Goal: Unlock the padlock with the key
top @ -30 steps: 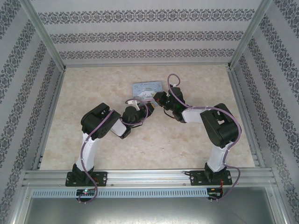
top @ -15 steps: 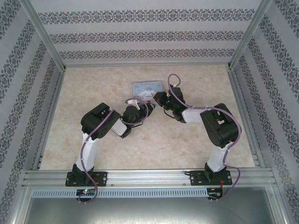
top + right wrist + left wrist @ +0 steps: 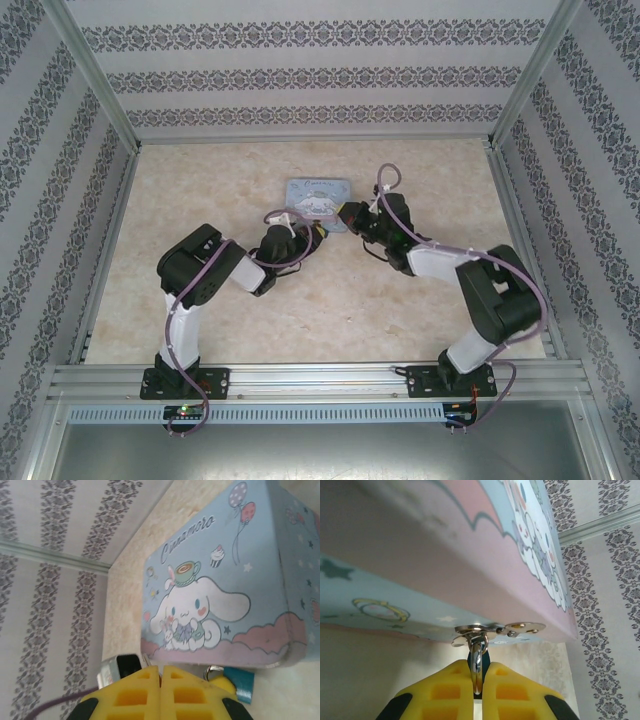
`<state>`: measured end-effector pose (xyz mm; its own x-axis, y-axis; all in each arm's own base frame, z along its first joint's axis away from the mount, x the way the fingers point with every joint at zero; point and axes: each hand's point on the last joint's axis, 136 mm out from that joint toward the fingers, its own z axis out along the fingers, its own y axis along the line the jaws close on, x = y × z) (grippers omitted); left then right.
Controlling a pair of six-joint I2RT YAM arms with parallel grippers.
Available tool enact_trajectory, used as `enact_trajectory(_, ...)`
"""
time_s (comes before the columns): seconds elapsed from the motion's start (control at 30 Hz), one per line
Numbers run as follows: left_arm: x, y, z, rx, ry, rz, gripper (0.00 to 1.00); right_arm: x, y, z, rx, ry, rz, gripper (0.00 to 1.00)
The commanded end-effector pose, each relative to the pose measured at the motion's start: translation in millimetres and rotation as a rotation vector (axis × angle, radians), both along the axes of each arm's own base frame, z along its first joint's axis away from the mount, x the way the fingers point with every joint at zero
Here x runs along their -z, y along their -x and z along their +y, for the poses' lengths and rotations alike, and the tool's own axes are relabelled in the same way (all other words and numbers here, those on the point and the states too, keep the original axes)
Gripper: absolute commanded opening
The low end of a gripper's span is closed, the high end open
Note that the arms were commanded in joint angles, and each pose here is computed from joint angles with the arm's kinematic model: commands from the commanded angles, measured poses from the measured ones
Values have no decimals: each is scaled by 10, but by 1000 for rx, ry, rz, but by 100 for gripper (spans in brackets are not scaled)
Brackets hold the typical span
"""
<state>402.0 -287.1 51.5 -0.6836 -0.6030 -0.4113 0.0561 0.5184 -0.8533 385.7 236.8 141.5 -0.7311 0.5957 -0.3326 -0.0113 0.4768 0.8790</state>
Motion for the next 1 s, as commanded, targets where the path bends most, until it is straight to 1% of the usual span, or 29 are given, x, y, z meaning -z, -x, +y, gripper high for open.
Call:
enact_trajectory(0.0, 28, 184, 11, 26, -19, 56, 0, 100, 294, -94, -35, 9, 17, 0)
enact_trajectory(0.23, -58, 404, 88, 57, -17, 80, 0, 363, 827, -140, -105, 10, 70, 0)
enact_trajectory(0.33, -137, 490, 67, 98, -12, 76, 0, 408, 991, -69, -155, -14, 82, 0)
enact_trajectory(0.43, -247, 546, 3, 148, 10, 64, 0, 385, 1080, 1, -192, -51, 85, 0)
enact_trajectory(0.5, -327, 583, -50, 184, 29, 55, 0, 487, 1173, -25, -194, -62, 123, 0)
enact_trajectory(0.67, -472, 639, -132, 237, 74, 51, 0, 593, 1226, -74, -160, -81, 177, 0)
enact_trajectory(0.77, -524, 664, -158, 251, 106, 55, 0, 612, 1214, -98, -131, -99, 179, 0)
enact_trajectory(0.97, -531, 701, -175, 260, 148, 73, 0, 668, 1183, -103, -99, -116, 198, 0)
